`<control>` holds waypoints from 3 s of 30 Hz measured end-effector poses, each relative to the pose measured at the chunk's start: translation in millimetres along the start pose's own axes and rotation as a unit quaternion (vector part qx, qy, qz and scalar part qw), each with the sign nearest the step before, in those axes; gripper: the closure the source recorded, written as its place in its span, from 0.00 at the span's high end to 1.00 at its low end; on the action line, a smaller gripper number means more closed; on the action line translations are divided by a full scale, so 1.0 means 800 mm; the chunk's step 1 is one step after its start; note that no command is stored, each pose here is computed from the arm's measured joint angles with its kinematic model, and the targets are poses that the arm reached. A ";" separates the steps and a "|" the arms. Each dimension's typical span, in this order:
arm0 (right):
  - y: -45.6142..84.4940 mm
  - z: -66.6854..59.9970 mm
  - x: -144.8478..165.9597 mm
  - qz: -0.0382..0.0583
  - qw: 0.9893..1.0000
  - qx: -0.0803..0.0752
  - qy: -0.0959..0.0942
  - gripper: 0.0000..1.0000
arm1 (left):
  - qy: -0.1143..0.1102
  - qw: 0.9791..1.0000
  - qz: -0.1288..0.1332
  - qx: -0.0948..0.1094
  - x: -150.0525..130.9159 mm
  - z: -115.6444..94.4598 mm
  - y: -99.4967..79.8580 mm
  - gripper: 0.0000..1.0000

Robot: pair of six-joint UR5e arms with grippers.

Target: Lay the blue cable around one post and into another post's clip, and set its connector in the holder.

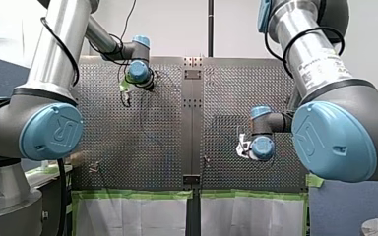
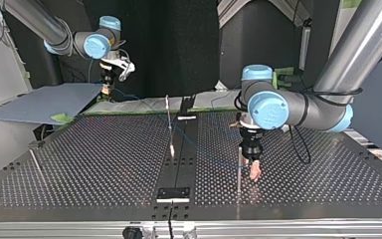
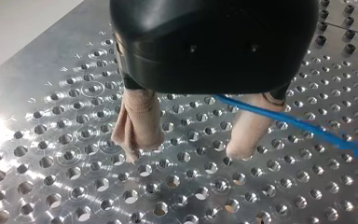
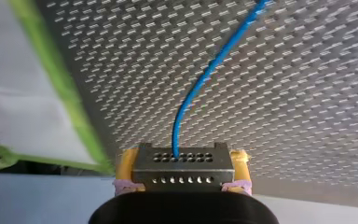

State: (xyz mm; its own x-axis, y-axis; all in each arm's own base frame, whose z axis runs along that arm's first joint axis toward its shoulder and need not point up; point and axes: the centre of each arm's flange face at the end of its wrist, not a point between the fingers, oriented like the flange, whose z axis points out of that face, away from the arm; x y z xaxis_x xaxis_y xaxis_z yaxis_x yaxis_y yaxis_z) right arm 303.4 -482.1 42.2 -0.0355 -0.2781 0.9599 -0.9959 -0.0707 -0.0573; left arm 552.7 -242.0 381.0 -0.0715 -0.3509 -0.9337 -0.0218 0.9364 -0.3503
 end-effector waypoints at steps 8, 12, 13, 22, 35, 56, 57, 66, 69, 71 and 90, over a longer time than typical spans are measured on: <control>0.023 -0.018 -0.073 -0.007 0.999 -0.005 -0.035 0.01 | 0.000 1.000 0.000 0.000 0.000 0.000 0.000 1.00; 0.029 -0.025 -0.100 -0.008 0.999 -0.007 -0.045 0.01 | 0.000 1.000 0.002 0.000 0.000 0.000 0.000 1.00; 0.030 -0.024 -0.104 -0.007 0.999 -0.006 -0.045 0.01 | 0.000 1.000 0.002 0.000 0.000 0.000 0.000 1.00; 0.031 0.006 -0.129 0.027 0.999 -0.005 -0.024 0.01 | 0.000 1.000 0.008 -0.001 0.000 0.000 0.000 1.00; 0.044 0.052 -0.169 0.054 0.998 -0.010 0.010 0.01 | -0.003 1.000 0.013 -0.009 -0.002 0.002 0.005 1.00; 0.078 0.044 -0.285 0.052 0.998 -0.026 0.009 0.01 | 0.003 1.000 0.012 -0.006 0.002 -0.002 0.000 1.00; 0.080 0.043 -0.290 0.052 0.998 -0.026 0.009 0.01 | 0.003 1.000 0.011 -0.006 0.002 -0.002 0.000 1.00; 0.087 0.025 -0.341 0.056 0.998 -0.010 -0.001 0.01 | 0.004 1.000 -0.004 -0.003 0.004 -0.005 -0.005 1.00; 0.092 0.017 -0.357 0.058 0.998 -0.010 -0.006 0.01 | 0.003 1.000 -0.008 -0.003 0.003 -0.004 -0.005 1.00; 0.095 0.012 -0.368 0.058 0.998 -0.010 -0.012 0.01 | 0.002 1.000 -0.013 -0.004 0.002 -0.003 -0.003 1.00; 0.097 -0.015 -0.367 0.057 0.998 0.004 -0.031 0.01 | -0.002 1.000 -0.019 -0.006 0.000 0.000 0.001 1.00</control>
State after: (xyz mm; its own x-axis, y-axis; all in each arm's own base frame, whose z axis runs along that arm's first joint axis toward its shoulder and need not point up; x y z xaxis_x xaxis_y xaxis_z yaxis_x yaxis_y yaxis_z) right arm 235.9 -394.5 -240.9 -0.1435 -0.3433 0.9282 -0.9849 -0.0423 -0.1679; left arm 552.3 -241.5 380.7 -0.0674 -0.3869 -0.9197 -0.0358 0.9221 -0.3853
